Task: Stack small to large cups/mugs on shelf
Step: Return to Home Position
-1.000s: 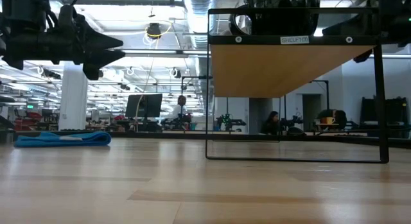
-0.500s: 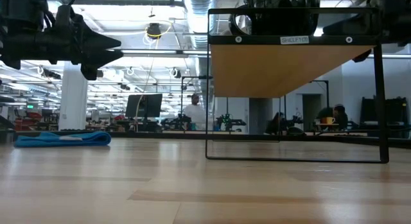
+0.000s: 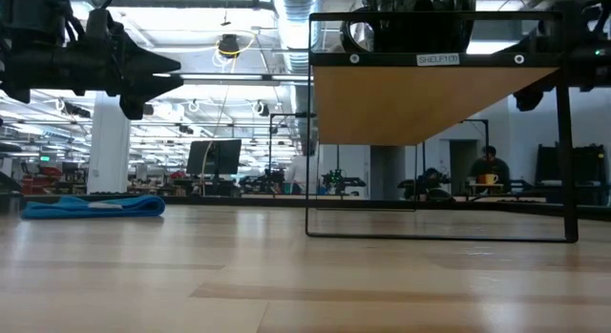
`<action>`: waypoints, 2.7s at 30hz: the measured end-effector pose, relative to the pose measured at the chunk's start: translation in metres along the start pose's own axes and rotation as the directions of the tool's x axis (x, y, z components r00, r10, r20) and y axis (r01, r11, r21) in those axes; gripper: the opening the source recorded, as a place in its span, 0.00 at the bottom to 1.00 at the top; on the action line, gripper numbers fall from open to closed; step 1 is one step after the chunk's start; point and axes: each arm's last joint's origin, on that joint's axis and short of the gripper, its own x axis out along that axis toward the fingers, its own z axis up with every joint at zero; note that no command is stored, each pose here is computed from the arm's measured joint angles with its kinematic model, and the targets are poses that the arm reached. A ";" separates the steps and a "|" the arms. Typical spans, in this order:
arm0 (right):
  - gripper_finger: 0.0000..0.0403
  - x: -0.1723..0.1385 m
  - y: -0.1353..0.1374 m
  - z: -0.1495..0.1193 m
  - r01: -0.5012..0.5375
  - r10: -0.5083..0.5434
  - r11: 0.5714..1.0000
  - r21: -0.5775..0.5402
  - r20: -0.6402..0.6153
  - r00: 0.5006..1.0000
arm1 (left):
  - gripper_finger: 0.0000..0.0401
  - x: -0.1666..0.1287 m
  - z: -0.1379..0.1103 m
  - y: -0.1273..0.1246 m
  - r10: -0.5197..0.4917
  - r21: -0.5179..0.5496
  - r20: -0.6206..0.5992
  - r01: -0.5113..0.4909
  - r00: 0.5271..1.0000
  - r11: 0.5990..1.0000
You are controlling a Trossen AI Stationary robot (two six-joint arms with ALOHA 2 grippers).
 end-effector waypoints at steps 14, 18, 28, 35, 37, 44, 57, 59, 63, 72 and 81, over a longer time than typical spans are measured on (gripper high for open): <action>0.33 0.004 -0.021 -0.004 0.084 -0.085 0.996 -0.040 -0.025 0.996 | 0.42 0.000 -0.004 0.004 0.095 0.052 -0.016 -0.094 0.995 0.994; 0.33 0.003 -0.029 -0.007 0.117 -0.118 0.993 -0.022 -0.060 0.991 | 0.42 -0.001 -0.009 0.007 0.144 0.026 -0.062 -0.142 0.988 0.990; 0.33 0.002 -0.041 -0.009 0.204 -0.205 0.979 -0.027 -0.090 0.975 | 0.42 -0.004 -0.010 0.008 0.150 -0.012 -0.074 -0.151 0.986 0.988; 0.33 0.002 -0.042 -0.010 0.208 -0.210 0.978 -0.028 -0.102 0.972 | 0.42 -0.015 -0.007 0.003 0.146 -0.006 -0.035 -0.146 0.989 0.989; 0.33 0.002 -0.042 -0.010 0.208 -0.210 0.978 -0.029 -0.102 0.972 | 0.42 -0.018 -0.007 0.003 0.170 -0.012 -0.020 -0.171 0.985 0.985; 0.33 0.001 -0.042 -0.010 0.208 -0.210 0.978 -0.030 -0.103 0.972 | 0.42 -0.019 -0.007 0.002 0.166 0.004 -0.022 -0.166 0.986 0.986; 0.33 0.002 -0.042 -0.011 0.205 -0.210 0.978 -0.047 -0.109 0.972 | 0.42 -0.019 -0.007 0.000 0.131 -0.017 -0.035 -0.132 0.991 0.991; 0.33 0.002 -0.042 -0.011 0.206 -0.210 0.978 -0.047 -0.110 0.972 | 0.42 -0.019 -0.007 0.000 0.129 -0.046 -0.037 -0.131 0.991 0.990; 0.33 0.002 -0.042 -0.011 0.207 -0.211 0.977 -0.047 -0.109 0.971 | 0.42 -0.019 -0.007 0.000 0.129 -0.101 -0.037 -0.133 0.991 0.986; 0.33 0.002 -0.042 -0.011 0.207 -0.211 0.977 -0.047 -0.109 0.971 | 0.42 -0.019 -0.007 0.000 0.131 -0.158 -0.038 -0.135 0.991 0.978; 0.33 0.002 -0.042 -0.011 0.207 -0.211 0.977 -0.047 -0.109 0.971 | 0.42 -0.019 -0.007 0.001 0.153 -0.157 -0.032 -0.156 0.988 0.975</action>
